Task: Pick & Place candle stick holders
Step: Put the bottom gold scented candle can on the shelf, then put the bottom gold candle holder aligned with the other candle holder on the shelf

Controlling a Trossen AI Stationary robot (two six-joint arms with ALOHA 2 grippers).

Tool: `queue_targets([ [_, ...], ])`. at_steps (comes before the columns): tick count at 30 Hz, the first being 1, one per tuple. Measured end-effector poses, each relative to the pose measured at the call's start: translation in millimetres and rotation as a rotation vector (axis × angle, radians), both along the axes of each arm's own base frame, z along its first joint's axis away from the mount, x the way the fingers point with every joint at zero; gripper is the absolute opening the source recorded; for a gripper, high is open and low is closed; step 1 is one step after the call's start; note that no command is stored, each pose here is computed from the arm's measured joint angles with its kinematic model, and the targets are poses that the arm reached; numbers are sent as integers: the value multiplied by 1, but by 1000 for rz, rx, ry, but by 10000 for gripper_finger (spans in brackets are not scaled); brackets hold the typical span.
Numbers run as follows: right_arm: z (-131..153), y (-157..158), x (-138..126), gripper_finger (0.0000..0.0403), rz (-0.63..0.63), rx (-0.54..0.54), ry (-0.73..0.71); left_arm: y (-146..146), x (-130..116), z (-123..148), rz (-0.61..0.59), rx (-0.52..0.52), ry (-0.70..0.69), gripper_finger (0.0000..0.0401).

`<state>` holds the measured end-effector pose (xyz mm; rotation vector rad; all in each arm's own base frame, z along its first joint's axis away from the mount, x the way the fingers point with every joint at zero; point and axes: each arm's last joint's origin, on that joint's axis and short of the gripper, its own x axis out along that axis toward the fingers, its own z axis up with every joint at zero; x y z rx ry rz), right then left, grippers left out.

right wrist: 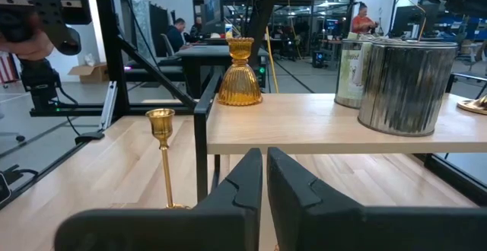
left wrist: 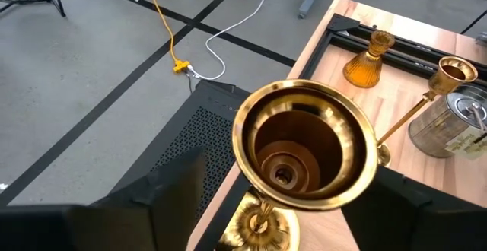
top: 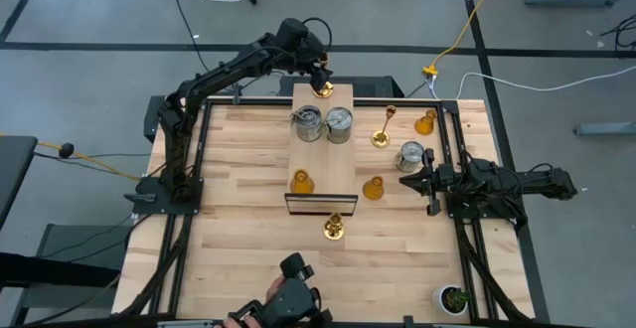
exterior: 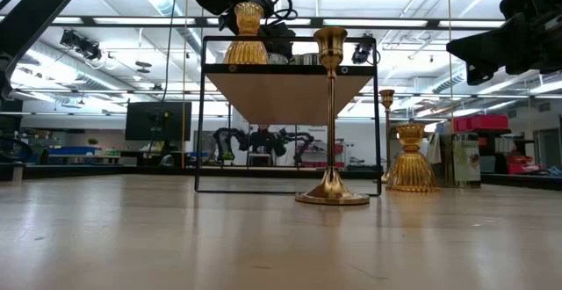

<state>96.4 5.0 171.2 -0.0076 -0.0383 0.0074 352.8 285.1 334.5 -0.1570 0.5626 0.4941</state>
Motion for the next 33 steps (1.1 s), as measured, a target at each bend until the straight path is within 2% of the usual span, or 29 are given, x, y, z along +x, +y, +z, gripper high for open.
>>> queue_targets([
  [6,0,0,0,27,0,0,0,0,0,0,0,0,0,312],
  [16,0,0,0,27,0,0,0,-4,3,1,-7,3,2,336],
  [24,0,0,0,27,0,0,0,-8,-2,12,25,65,12,365],
  [33,0,0,0,27,0,0,0,-16,0,7,-6,18,58,371],
])
